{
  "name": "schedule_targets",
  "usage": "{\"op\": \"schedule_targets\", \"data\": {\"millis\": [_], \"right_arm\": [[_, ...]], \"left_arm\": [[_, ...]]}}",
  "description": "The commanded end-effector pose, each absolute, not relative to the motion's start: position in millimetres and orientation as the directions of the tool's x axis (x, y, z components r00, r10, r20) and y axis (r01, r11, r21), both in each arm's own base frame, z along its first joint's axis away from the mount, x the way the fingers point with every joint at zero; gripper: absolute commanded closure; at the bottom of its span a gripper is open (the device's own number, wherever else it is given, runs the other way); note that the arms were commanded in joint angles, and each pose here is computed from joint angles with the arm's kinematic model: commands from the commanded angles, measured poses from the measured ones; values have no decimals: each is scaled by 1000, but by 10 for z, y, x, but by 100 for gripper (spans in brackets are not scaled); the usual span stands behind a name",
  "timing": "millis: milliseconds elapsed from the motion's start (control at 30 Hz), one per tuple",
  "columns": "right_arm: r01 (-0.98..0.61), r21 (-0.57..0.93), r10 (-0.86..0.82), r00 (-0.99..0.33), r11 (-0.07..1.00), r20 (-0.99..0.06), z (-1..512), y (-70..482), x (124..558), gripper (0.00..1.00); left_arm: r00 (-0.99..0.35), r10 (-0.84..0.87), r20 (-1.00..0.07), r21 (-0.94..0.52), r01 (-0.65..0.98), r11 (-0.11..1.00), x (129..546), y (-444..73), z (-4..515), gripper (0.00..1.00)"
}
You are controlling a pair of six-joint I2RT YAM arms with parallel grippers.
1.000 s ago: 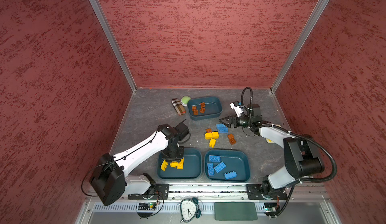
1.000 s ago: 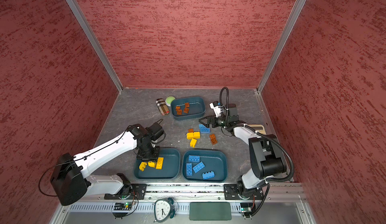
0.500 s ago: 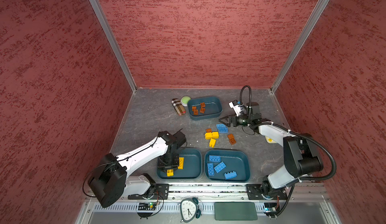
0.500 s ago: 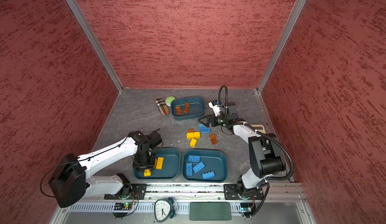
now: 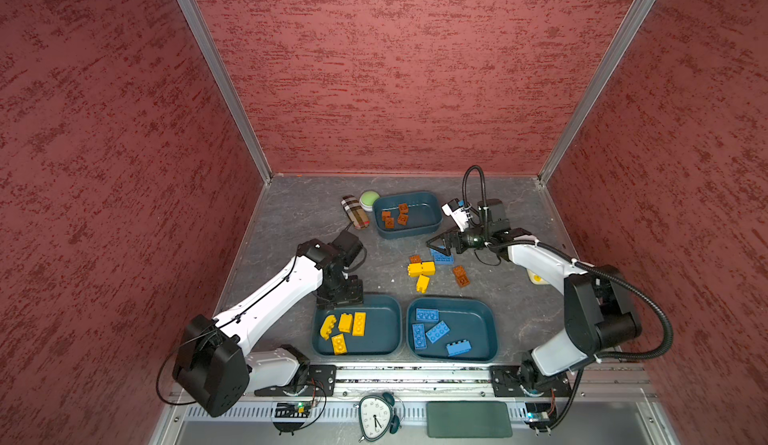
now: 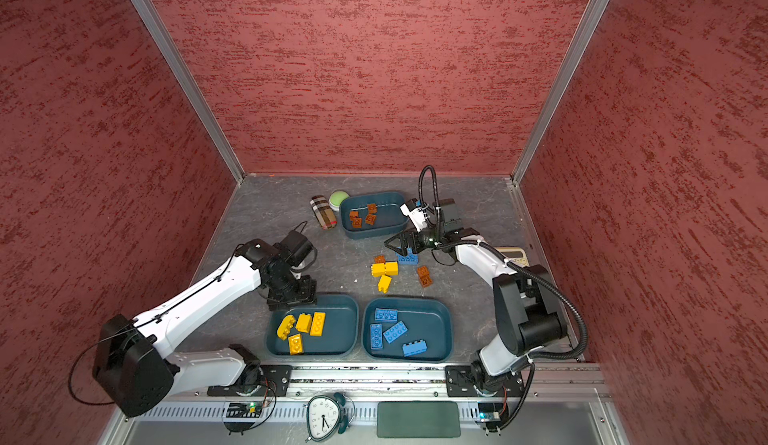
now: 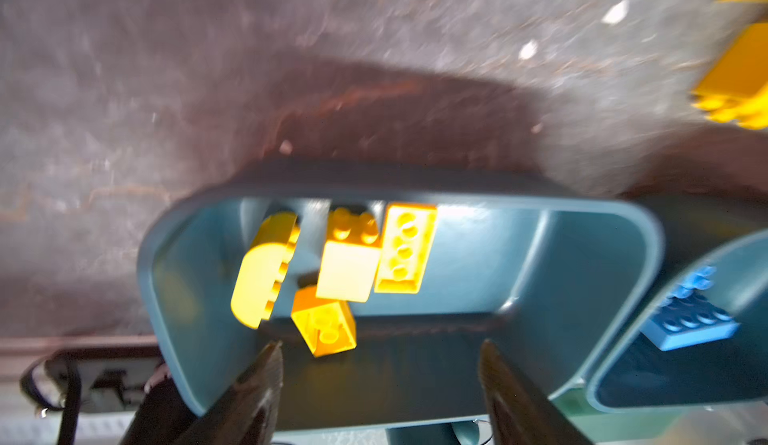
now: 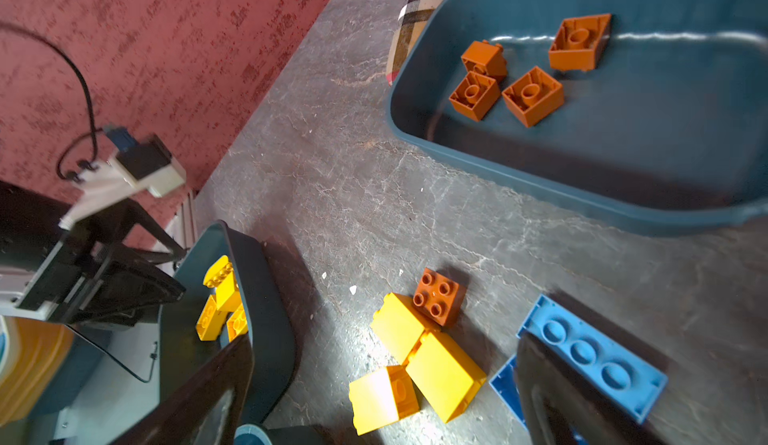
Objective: Sort the legos into containers by color
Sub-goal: 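Draw the left gripper aside while the right gripper grasps a brown brick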
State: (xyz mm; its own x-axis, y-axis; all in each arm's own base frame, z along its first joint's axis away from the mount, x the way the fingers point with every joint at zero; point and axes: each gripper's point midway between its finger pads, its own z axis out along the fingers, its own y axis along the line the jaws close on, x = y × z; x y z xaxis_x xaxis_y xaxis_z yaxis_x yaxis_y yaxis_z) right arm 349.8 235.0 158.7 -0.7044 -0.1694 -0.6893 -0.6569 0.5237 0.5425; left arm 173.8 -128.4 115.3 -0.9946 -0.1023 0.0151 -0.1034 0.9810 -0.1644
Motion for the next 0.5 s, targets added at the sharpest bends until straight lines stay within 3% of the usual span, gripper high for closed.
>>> {"op": "schedule_targets", "data": {"millis": [0,200,467], "right_arm": [[-661,480,-245,-701,577,-670,1468,2382,3554,3],[-574,484,-235,-770,660,-593,1270,2531,3646,9],[-444,408,-206,-837,798,-507,947,2728,3738,19]], "left_arm": [[-995,-41,-89,-258,-16,966,2025,-1430,1311,17],[-978,-97,-187,-356,-25,934,2386,-1513,1398,1],[-960,-214,-182,-491,-101,865,2582,-1510,1291,1]]}}
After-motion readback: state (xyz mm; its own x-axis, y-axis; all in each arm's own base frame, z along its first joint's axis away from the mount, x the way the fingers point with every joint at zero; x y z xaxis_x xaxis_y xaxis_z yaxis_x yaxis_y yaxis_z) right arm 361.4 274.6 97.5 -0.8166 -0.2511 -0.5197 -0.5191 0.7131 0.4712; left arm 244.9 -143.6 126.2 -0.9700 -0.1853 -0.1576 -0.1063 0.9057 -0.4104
